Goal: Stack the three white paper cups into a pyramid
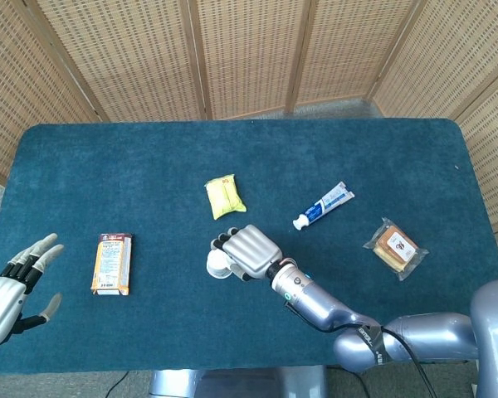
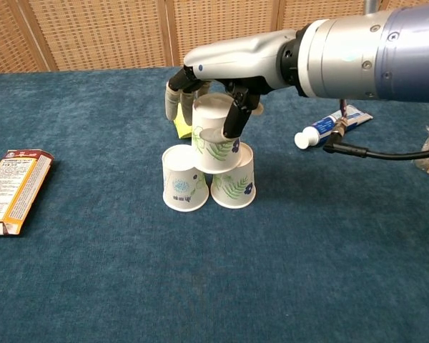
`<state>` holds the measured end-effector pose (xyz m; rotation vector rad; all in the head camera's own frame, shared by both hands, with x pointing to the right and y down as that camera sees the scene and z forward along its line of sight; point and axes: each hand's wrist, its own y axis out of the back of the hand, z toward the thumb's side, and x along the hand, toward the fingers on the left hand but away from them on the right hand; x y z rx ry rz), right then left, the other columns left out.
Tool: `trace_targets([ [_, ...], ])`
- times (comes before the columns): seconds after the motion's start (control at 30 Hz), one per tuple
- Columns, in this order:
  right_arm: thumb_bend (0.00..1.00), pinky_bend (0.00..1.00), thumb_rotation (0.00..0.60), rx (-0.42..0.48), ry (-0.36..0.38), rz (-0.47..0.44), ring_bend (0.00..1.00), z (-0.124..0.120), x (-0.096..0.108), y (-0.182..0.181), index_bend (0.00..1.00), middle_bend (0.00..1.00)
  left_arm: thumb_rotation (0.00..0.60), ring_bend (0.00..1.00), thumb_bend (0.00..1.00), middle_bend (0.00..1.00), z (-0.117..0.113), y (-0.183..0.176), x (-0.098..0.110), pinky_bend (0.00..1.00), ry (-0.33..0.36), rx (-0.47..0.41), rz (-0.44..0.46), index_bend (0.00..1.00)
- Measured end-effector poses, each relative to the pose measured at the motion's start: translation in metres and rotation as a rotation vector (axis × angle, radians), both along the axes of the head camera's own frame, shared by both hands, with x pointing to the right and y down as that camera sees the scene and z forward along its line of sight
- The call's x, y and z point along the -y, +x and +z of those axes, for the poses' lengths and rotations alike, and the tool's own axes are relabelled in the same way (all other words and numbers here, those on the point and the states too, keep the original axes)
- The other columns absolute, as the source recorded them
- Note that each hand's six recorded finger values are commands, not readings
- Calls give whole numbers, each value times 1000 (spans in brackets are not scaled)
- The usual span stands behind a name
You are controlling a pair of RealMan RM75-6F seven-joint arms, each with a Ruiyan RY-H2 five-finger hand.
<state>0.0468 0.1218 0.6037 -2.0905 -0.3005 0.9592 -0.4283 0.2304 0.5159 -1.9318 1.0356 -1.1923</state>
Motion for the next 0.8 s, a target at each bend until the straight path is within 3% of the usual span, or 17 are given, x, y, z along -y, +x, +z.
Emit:
trace_targets([
  [0.6,494,748,600,6,1,-3,292,-3,-1,-7,267,345,600,0,490,0,1,-2,-2,133,-3,-4,-5,0],
  [0.8,457,709,600,-11,-8,-9,257,0,-3,-5,186,305,600,0,490,0,0,-2,-2,133,0,-6,-5,0],
])
